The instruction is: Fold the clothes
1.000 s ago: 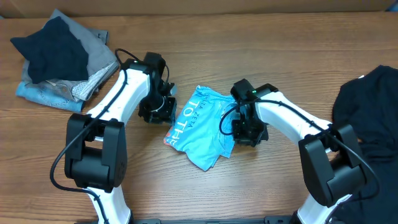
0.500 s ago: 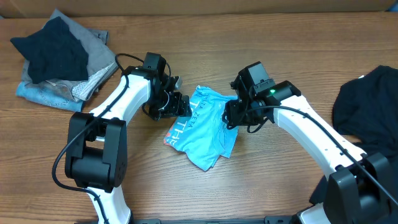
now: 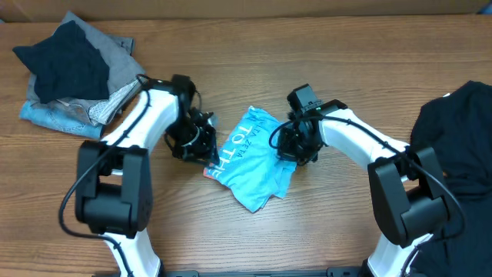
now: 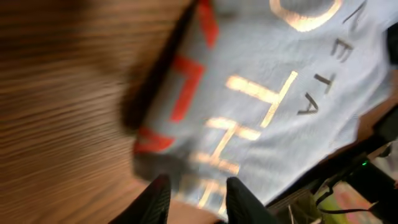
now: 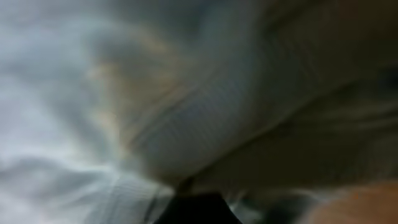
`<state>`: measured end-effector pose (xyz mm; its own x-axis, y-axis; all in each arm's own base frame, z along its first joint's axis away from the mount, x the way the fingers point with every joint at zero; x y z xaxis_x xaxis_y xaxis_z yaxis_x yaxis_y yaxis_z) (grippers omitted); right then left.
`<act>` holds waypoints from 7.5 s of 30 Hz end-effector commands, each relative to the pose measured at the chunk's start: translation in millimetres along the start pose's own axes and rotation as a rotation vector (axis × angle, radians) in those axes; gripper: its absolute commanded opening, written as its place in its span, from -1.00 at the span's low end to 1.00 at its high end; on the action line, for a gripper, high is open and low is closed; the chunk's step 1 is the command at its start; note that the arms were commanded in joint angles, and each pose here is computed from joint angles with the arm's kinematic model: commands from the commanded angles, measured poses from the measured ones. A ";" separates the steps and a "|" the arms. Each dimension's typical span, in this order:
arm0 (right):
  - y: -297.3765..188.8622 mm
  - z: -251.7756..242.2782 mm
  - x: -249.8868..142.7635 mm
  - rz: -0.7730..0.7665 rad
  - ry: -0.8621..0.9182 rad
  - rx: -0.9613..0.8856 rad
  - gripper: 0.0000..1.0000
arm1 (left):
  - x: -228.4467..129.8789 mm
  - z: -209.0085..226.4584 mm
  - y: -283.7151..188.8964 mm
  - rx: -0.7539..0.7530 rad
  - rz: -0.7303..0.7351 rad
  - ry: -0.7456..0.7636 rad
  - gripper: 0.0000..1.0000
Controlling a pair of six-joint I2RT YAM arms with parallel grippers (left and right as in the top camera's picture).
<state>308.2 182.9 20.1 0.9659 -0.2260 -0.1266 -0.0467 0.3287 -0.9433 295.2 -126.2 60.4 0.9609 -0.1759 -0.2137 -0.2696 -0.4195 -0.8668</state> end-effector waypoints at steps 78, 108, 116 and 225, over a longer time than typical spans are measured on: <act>18.1 69.4 3.8 -0.069 -0.306 0.208 -0.49 | 42.5 40.8 79.0 -0.223 -0.192 -0.319 -0.76; -122.3 55.0 7.1 -0.249 -0.232 0.271 -0.54 | 109.5 127.4 -353.1 0.012 -1.224 -0.122 -0.92; -116.2 43.6 -7.3 -0.180 -0.202 0.228 -0.54 | 138.2 221.2 -318.2 0.089 -1.197 -0.272 -0.51; -179.7 -85.8 -68.6 -1.498 -0.533 0.304 1.00 | -239.4 -86.0 -356.8 0.450 -1.195 0.207 1.00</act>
<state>227.9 62.4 174.0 0.0774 -0.1865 0.9794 0.9532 0.3017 -0.0179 155.2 -11.2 459.1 0.5524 -0.0651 0.8310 0.8268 -0.0846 -0.5562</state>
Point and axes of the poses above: each gripper's point midway between its finger pads, its own y axis out along the fingers, its own z axis along the line the jaws close on, x = y × z, the point moved 1 cm from there along -y, back along the fingers, and after that the axes turned 3 degrees about y, right-handed, at the moved point
